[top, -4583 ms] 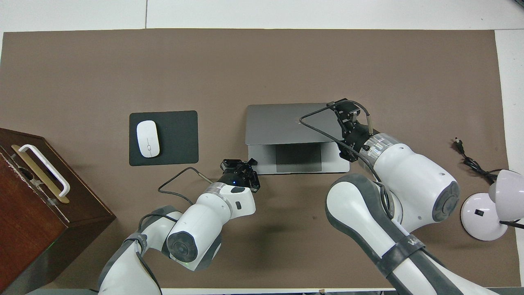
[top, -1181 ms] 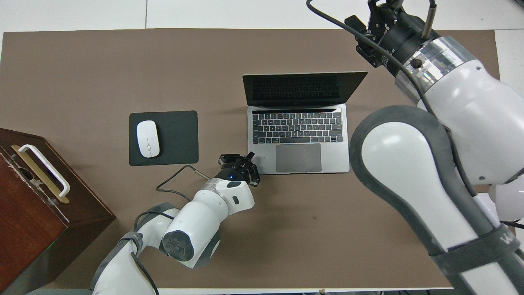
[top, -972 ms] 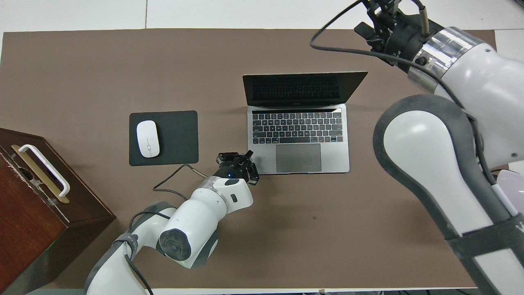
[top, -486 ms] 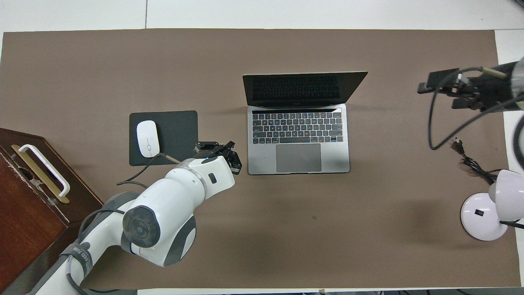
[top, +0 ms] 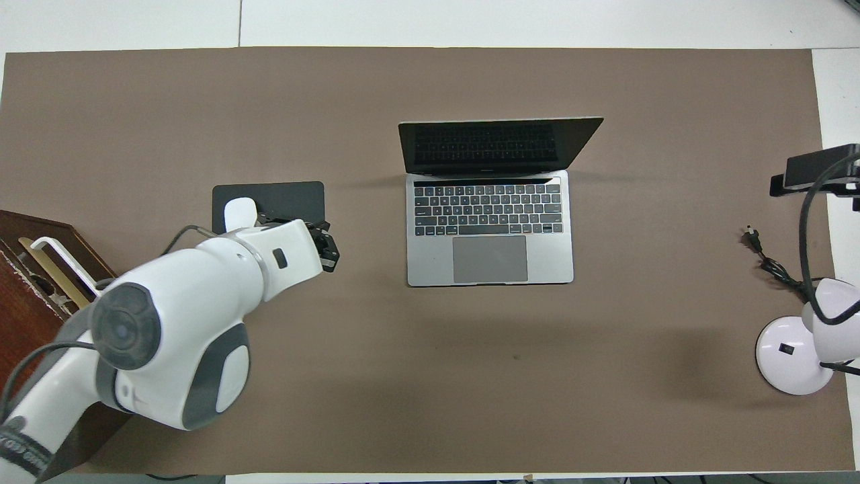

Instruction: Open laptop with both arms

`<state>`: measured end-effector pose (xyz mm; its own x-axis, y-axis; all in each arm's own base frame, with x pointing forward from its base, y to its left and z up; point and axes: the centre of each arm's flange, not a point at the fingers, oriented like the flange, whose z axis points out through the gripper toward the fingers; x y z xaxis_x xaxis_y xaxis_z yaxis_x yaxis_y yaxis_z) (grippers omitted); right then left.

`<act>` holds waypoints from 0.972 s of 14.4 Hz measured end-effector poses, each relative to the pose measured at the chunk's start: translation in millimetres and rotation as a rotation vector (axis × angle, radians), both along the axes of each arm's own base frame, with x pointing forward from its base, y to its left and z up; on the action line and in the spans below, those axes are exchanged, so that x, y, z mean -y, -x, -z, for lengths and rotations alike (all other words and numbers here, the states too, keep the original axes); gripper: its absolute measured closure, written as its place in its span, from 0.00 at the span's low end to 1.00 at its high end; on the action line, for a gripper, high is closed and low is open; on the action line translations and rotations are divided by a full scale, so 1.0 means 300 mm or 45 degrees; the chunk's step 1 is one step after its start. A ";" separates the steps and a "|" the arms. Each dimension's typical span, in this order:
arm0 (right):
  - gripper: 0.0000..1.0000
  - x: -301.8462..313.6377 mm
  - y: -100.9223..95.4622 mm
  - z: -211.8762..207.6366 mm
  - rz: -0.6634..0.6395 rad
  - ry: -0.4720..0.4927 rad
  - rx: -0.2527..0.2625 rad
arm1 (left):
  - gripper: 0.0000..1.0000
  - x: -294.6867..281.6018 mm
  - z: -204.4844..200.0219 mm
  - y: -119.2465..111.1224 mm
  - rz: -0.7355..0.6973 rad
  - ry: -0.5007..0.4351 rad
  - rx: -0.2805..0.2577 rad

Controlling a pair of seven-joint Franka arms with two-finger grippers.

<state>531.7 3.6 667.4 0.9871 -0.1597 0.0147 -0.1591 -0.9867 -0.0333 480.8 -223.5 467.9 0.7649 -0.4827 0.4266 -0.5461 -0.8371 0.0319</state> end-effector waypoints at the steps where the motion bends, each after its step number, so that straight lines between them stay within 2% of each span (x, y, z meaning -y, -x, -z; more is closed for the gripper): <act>1: 0.00 -0.013 0.002 0.037 -0.014 0.037 -0.061 | 0.99 -0.048 -0.060 -0.019 0.003 -0.015 -0.018; 3: 0.00 -0.004 0.004 0.116 -0.043 0.068 -0.152 | 0.99 -0.143 -0.147 -0.038 0.014 -0.045 -0.044; 5: 0.00 0.028 0.013 0.151 -0.059 0.066 -0.199 | 0.99 -0.244 -0.197 -0.047 0.036 -0.079 -0.068; 10: 0.00 0.157 0.033 0.121 -0.026 0.055 -0.175 | 0.95 -0.463 -0.328 -0.058 0.012 -0.117 -0.164; 12: 0.00 0.202 0.036 0.121 -0.020 0.052 -0.172 | 0.77 -0.517 -0.357 -0.061 -0.020 -0.116 -0.189; 14: 0.00 0.195 0.029 0.122 -0.026 0.056 -0.158 | 0.53 -0.578 -0.363 -0.065 -0.064 -0.113 -0.202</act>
<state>523.1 -55.0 630.9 0.9848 -0.1416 -0.1009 -0.1394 -0.9898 0.0285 500.4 -50.2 576.6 0.8432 -0.4727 0.2561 -0.4976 -0.8665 0.0389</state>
